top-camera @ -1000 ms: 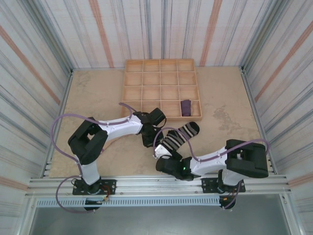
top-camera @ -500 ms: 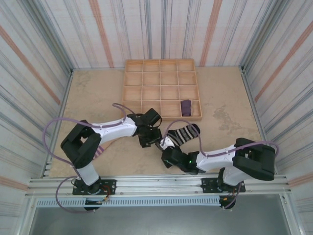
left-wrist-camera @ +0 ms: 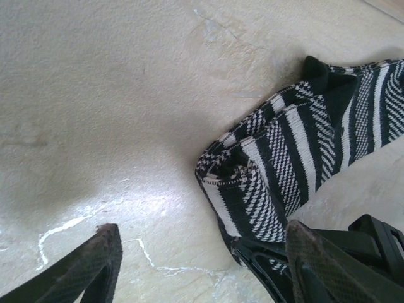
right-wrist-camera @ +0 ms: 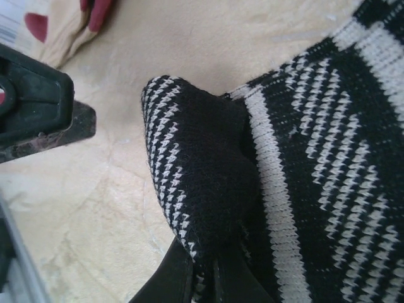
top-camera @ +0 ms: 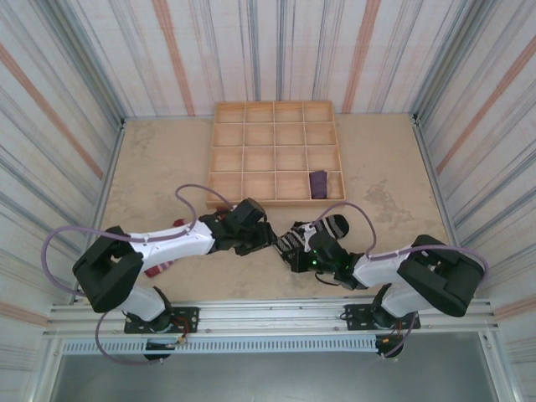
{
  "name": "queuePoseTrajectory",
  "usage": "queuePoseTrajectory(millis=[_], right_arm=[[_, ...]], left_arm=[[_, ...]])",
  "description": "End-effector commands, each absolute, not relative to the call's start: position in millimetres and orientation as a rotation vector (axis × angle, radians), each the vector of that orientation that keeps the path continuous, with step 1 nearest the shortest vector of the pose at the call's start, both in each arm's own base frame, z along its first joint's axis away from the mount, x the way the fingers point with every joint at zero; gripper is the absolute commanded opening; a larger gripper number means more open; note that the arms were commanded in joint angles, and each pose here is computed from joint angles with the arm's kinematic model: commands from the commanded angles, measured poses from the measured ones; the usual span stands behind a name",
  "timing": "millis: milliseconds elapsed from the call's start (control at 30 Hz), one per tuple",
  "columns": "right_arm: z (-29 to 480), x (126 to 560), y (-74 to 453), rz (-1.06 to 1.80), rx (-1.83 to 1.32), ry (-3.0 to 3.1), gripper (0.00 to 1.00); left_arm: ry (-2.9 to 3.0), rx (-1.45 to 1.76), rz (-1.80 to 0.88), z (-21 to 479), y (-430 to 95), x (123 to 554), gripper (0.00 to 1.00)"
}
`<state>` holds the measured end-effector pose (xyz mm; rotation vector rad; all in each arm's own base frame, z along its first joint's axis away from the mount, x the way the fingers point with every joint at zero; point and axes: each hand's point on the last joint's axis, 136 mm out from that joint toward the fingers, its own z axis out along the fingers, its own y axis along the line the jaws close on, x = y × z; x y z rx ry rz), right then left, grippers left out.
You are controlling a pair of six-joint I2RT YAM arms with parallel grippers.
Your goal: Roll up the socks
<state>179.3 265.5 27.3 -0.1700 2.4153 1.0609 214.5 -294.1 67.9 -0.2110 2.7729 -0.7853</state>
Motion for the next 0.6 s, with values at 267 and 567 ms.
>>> queuePoseTrajectory(millis=[267, 567], right_arm=[[-10.0, 146.9, 227.0, 1.234, 0.248, 2.668, 0.00], [-19.3, 145.1, 214.5, 1.260, 0.549, 2.739, 0.00]], left_arm=[[2.744, -0.144, -0.817, 60.1, -331.6, 218.6, 0.47], [2.806, -0.131, -0.785, 45.0, -344.0, 212.1, 0.45]])
